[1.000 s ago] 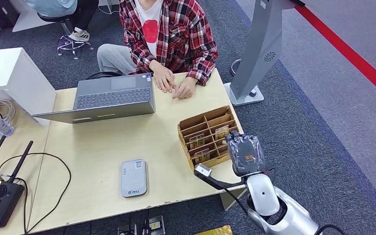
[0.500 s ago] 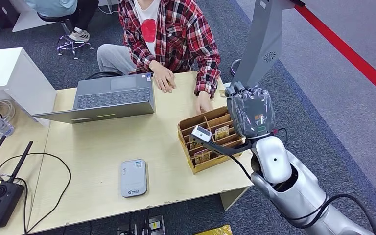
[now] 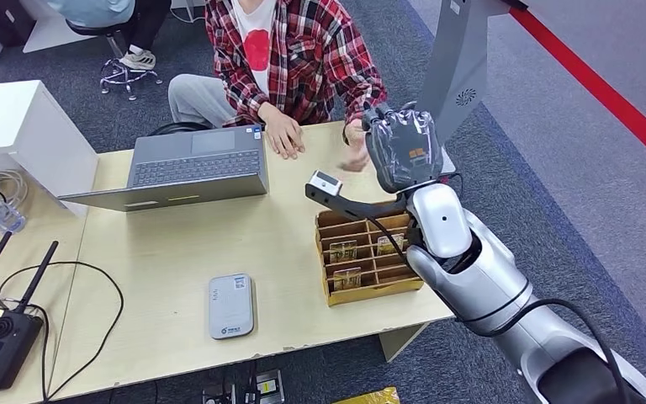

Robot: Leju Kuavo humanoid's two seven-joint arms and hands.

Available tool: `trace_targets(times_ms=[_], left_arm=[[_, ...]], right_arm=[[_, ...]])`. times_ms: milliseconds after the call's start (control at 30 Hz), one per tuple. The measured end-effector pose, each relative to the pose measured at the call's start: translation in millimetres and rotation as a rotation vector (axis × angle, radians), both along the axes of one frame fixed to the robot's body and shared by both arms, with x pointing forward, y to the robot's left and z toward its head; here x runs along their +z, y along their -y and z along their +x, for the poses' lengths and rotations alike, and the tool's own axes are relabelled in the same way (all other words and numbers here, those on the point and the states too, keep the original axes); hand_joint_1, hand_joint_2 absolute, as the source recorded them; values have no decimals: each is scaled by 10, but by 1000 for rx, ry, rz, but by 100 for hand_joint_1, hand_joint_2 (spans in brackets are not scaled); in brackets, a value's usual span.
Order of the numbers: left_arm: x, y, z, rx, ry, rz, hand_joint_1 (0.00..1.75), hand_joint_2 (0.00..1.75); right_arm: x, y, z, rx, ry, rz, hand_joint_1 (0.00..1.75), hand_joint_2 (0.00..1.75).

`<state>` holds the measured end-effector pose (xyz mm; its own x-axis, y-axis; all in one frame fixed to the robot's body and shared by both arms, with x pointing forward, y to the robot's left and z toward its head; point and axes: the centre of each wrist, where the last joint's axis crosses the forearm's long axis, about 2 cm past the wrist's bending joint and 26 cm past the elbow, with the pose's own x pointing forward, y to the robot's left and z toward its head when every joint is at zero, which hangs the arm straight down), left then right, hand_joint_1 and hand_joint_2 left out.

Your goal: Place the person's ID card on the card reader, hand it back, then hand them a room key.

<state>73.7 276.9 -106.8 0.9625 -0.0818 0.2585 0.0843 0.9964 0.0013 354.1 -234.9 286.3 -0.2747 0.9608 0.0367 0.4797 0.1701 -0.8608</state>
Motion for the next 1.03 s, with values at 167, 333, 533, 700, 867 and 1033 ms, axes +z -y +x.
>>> trace_targets(times_ms=[167, 333, 533, 700, 867, 1033], left_arm=[[0, -3, -1, 0, 0, 0, 0, 0], [0, -3, -1, 0, 0, 1, 0, 0], [0, -3, -2, 1, -1, 0, 0, 0], [-1, -4, -3, 7, -2, -1, 0, 0], [-2, -3, -8, 21, -7, -2, 0, 0], [-2, -3, -13, 38, -11, -3, 0, 0]], right_arm=[[-79, -29, 66, -6, -27, -10, 175, 175], [-142, -54, 85, -6, -46, -26, 175, 175], [-204, -76, 87, -6, -58, -47, 1, 175], [-236, -87, 73, -11, -48, -43, 0, 175], [-321, -114, -40, 22, -55, 24, 0, 175], [-397, -132, -231, 88, -97, 185, 0, 175]])
